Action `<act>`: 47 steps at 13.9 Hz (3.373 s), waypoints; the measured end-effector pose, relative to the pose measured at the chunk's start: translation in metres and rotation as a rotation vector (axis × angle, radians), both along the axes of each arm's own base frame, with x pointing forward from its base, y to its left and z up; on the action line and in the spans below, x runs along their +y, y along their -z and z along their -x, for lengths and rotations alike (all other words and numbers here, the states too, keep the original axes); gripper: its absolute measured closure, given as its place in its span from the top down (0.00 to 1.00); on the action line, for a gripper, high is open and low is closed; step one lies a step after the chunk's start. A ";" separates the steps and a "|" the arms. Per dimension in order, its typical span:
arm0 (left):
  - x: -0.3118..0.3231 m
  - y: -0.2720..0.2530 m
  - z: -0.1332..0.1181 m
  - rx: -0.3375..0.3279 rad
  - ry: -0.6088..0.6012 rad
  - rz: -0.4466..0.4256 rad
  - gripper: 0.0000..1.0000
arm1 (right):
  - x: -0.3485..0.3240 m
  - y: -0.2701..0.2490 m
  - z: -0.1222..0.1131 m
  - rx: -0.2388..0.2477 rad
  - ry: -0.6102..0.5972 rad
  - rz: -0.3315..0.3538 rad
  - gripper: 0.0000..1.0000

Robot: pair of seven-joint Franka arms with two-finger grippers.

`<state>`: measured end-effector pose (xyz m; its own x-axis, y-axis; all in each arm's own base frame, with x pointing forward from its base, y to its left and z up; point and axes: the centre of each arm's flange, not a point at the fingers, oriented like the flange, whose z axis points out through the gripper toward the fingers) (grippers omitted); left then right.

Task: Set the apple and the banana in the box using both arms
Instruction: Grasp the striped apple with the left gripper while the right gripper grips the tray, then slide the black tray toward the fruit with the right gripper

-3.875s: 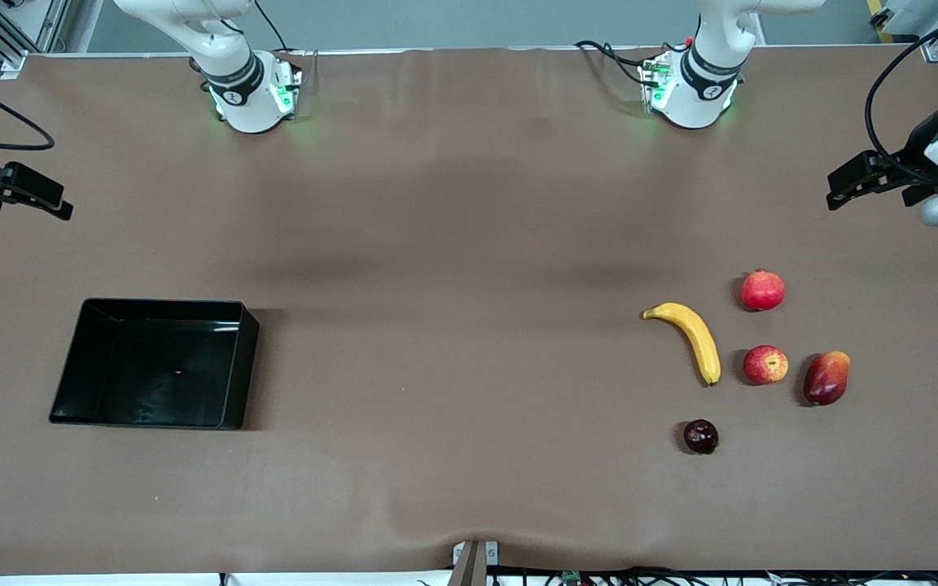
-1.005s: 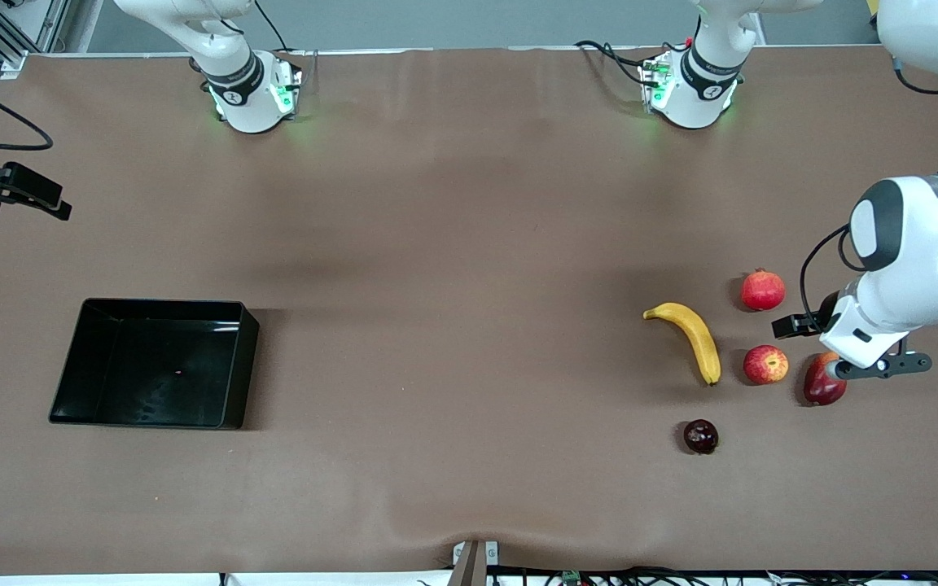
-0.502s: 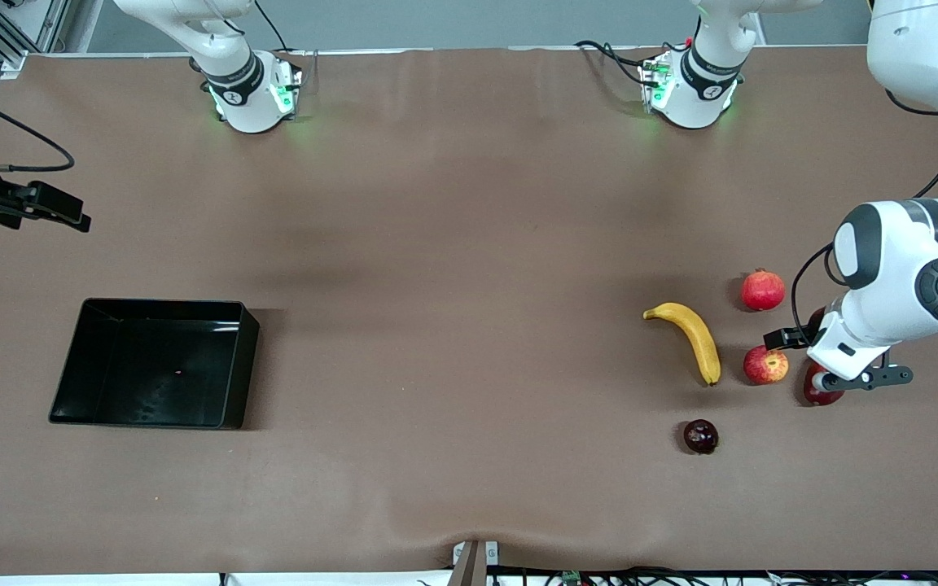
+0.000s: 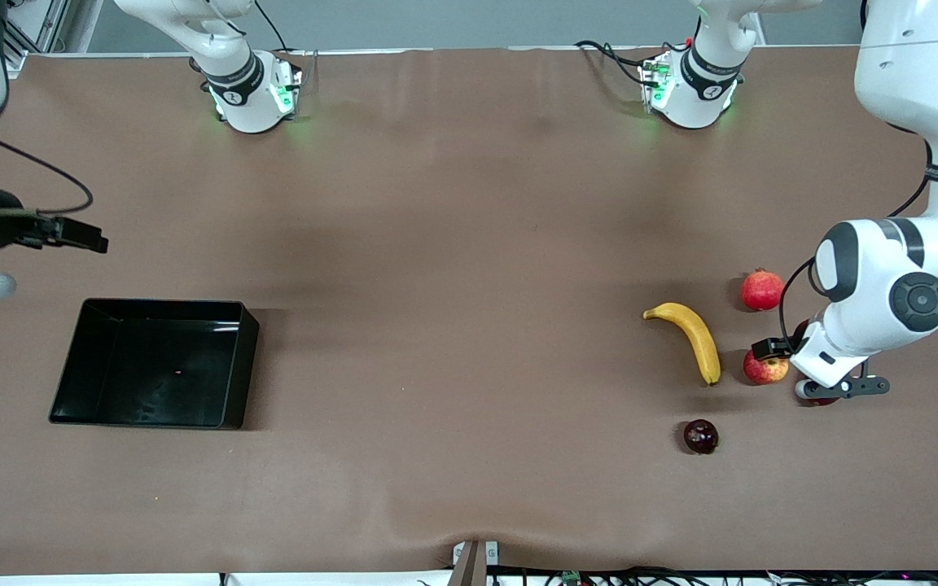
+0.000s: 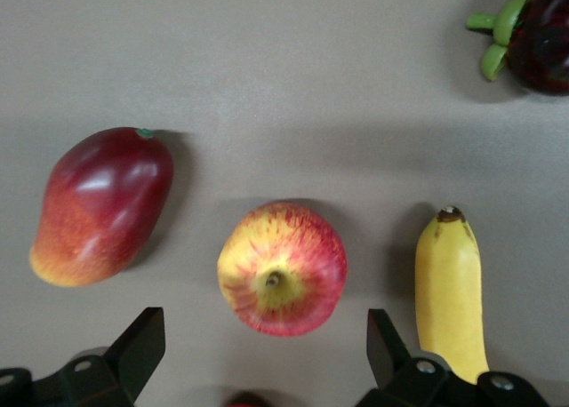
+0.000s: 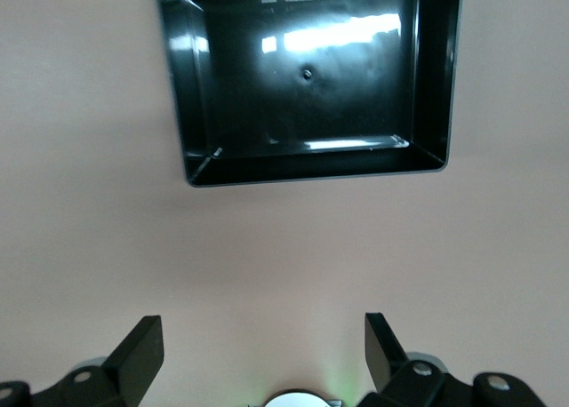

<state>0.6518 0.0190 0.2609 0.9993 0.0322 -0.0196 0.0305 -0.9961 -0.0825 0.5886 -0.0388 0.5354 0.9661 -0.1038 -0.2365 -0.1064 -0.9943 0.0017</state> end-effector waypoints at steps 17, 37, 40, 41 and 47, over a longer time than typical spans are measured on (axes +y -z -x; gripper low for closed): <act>0.002 0.052 -0.002 -0.011 0.037 0.005 0.99 | -0.140 0.158 -0.041 -0.129 -0.028 -0.009 1.00; 0.008 -0.015 -0.017 -0.051 0.051 0.004 0.79 | -0.186 0.289 -0.056 -0.185 -0.060 -0.002 1.00; 0.008 -0.030 -0.019 -0.042 0.048 0.004 0.79 | -0.188 0.304 -0.056 -0.184 -0.112 -0.007 0.90; 0.008 -0.034 -0.020 -0.037 0.047 0.004 0.79 | -0.189 0.306 -0.055 -0.183 -0.134 -0.010 0.81; 0.001 -0.052 -0.027 -0.045 0.044 0.009 0.79 | -0.193 0.306 -0.055 -0.188 -0.157 -0.010 0.15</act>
<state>0.6786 0.0205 0.3131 0.9996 -0.0117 0.0251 -0.0098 -0.9972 -0.0735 0.6436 -0.2316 0.2293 0.9973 0.0523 -0.0513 0.0517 -0.9986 -0.0132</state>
